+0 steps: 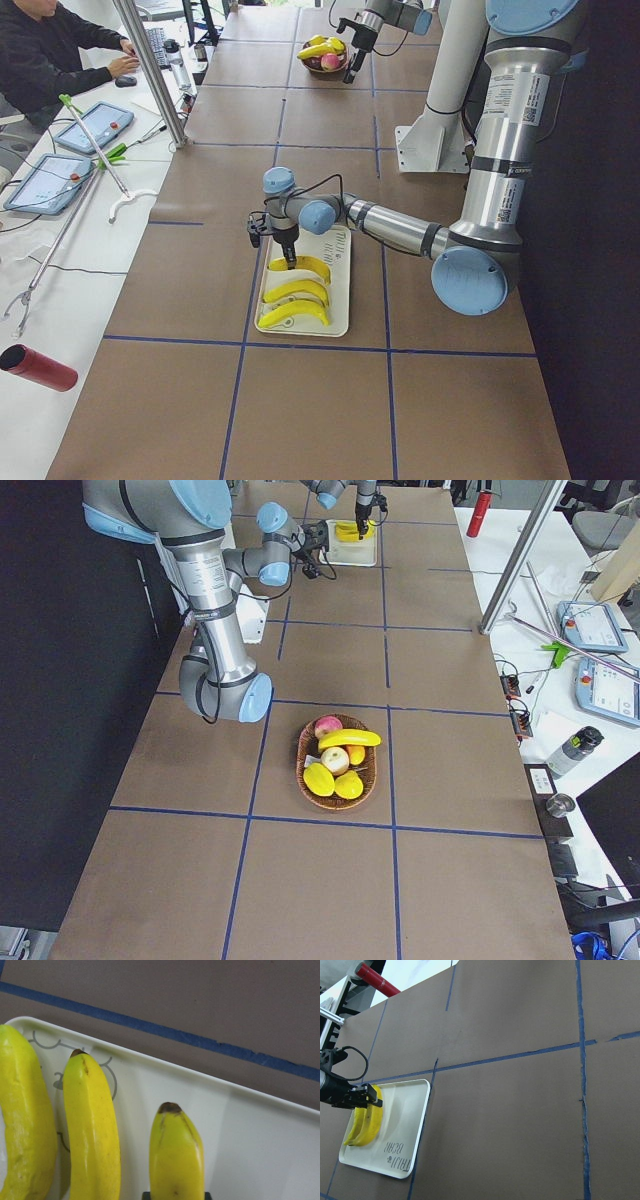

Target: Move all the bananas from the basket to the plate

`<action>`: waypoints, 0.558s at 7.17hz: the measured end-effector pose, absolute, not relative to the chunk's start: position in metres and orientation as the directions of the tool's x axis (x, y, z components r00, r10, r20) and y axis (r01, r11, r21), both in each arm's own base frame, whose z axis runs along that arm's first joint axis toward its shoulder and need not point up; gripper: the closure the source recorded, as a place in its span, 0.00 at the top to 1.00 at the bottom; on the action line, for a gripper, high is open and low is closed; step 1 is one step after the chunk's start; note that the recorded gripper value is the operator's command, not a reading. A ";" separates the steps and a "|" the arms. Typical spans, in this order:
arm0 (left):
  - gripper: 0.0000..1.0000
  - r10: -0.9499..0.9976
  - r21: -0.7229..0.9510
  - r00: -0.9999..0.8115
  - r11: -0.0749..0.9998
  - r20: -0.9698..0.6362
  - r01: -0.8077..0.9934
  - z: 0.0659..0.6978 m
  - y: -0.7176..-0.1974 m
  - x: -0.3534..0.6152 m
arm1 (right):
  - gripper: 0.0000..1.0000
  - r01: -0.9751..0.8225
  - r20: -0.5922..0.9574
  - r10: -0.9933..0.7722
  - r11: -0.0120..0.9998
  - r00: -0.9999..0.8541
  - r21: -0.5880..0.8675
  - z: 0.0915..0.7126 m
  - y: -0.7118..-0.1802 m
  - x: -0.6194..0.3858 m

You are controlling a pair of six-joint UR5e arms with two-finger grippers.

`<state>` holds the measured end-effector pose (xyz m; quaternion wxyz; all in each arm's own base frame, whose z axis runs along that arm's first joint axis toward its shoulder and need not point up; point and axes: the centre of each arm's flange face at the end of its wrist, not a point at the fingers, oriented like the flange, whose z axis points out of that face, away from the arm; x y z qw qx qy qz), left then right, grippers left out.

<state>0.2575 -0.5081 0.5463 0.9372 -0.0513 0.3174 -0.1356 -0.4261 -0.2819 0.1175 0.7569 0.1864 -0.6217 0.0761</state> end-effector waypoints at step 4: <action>1.00 -0.205 -0.074 0.705 0.975 -0.679 0.212 0.503 -0.508 0.256 | 1.00 -0.315 0.945 -0.082 0.931 0.316 0.185 0.154 -0.292 -0.404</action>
